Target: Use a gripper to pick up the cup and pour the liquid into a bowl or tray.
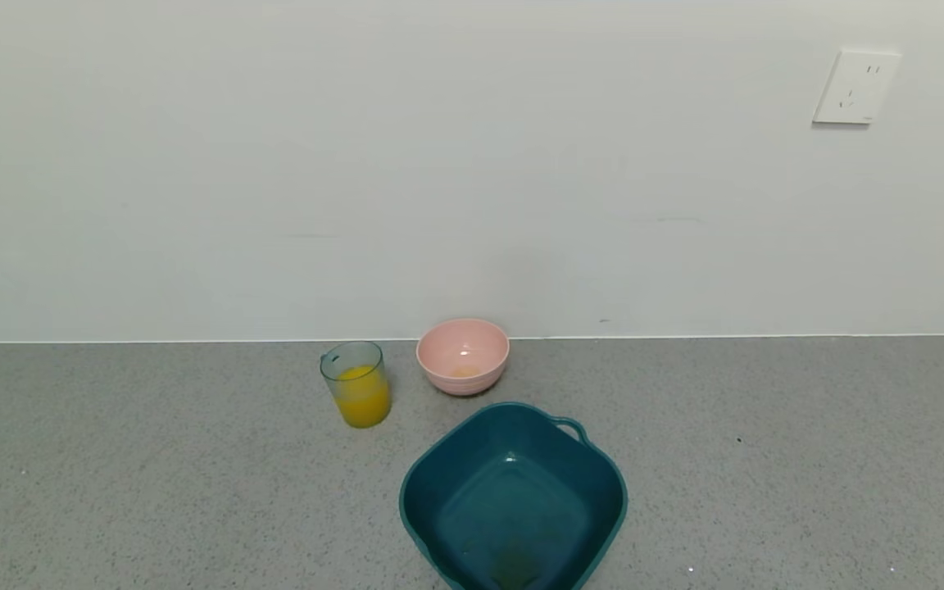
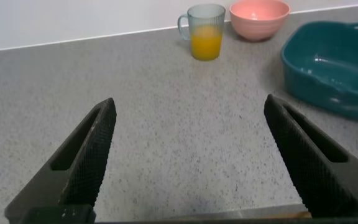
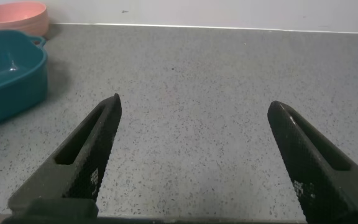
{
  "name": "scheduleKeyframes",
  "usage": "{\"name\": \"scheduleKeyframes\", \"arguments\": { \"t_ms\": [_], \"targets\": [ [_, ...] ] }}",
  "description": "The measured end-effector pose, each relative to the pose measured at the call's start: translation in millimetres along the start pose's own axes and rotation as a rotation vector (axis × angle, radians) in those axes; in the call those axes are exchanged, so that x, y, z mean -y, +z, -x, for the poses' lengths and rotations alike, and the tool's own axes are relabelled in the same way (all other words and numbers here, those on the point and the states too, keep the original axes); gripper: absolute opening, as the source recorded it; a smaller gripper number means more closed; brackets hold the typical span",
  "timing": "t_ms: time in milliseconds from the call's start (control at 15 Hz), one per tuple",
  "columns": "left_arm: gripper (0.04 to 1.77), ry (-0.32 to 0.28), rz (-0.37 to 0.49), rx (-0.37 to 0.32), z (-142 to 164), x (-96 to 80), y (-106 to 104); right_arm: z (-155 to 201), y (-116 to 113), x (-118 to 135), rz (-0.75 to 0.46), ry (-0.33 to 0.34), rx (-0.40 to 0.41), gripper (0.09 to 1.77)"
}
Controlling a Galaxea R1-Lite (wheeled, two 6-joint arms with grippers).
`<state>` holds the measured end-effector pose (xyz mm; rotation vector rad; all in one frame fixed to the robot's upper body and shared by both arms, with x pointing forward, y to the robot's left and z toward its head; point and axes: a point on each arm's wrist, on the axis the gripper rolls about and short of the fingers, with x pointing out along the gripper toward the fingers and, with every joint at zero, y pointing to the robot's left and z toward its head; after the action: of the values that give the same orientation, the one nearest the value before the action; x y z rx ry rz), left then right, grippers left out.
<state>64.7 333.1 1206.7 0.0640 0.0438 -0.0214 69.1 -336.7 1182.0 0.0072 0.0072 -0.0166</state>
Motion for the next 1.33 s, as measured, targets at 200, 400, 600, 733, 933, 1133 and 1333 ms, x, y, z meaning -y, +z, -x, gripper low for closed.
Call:
{"name": "scheduleKeyframes", "arguments": {
  "t_ms": [200, 400, 600, 733, 933, 1133, 1333],
  "targets": [
    [1.72, 0.028, -0.003, 0.009, -2, -3.2, 39, 0, 0, 0, 0.000, 0.000, 0.000, 1.71],
    [1.72, 0.045, -0.010, 0.002, -14, -6.9, 87, 0, 0, 0, 0.000, 0.000, 0.000, 1.71],
    [1.72, 0.043, -0.017, -0.053, -43, -10.4, 132, 0, 0, 0, 0.000, 0.000, 0.000, 1.71],
    [1.72, 0.027, -0.023, -0.127, -68, -11.7, 151, 0, 0, 0, 0.000, 0.000, 0.000, 1.71],
    [1.72, -0.015, -0.035, -0.255, -116, -9.2, 167, 0, 0, 0, -0.001, 0.000, 0.000, 1.71],
    [1.72, -0.045, -0.053, -0.371, -166, 4.4, 165, 0, 0, 0, 0.000, 0.000, 0.000, 1.71],
    [1.72, -0.061, -0.036, -0.452, -209, 20.1, 151, 0, 0, 0, 0.000, 0.000, 0.000, 1.71]
  ]
}}
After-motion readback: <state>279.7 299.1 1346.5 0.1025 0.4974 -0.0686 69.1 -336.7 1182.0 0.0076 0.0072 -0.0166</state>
